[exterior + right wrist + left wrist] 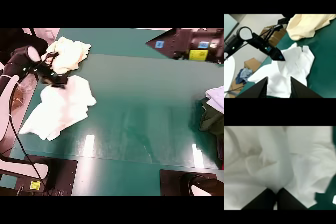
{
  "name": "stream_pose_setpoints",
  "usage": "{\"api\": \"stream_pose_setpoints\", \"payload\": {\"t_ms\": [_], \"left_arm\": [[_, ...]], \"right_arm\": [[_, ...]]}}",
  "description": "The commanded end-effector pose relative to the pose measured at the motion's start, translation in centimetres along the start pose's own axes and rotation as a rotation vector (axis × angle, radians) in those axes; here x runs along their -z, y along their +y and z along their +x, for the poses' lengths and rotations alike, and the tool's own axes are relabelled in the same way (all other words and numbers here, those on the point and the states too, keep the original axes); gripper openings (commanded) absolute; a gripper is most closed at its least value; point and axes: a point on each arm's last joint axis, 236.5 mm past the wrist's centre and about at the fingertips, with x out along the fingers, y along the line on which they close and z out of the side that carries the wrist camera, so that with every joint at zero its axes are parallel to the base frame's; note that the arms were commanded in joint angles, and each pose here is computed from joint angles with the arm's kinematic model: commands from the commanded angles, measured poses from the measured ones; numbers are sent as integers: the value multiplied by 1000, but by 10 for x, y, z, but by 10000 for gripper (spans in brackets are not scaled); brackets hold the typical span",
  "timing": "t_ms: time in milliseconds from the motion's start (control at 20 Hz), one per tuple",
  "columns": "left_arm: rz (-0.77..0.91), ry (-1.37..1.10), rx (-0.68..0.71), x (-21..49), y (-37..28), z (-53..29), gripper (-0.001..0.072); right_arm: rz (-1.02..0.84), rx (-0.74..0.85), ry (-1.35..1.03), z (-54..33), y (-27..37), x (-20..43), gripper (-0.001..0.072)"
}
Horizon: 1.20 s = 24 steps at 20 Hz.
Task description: Fold the shirts.
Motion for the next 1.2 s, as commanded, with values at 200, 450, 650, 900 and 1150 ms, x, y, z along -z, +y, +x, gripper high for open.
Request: {"api": "stream_pose_setpoints", "payload": {"t_ms": [200,450,650,900,1150], "left_arm": [[452,-137,571,26,-327,-37,21],[572,-127,545,55,-374,4,23],[580,36,381,69,-328,65,720],[430,209,214,62,-221,56,708],[193,138,170,21,-125,12,709]], "right_arm": [[21,152,-75,-59,-49,-24,344],[77,296,4,-83,-99,-1,344],[300,379,99,-78,-152,89,416],[672,435,106,-92,-196,212,506],[723,587,145,-115,-248,256,508]]}}
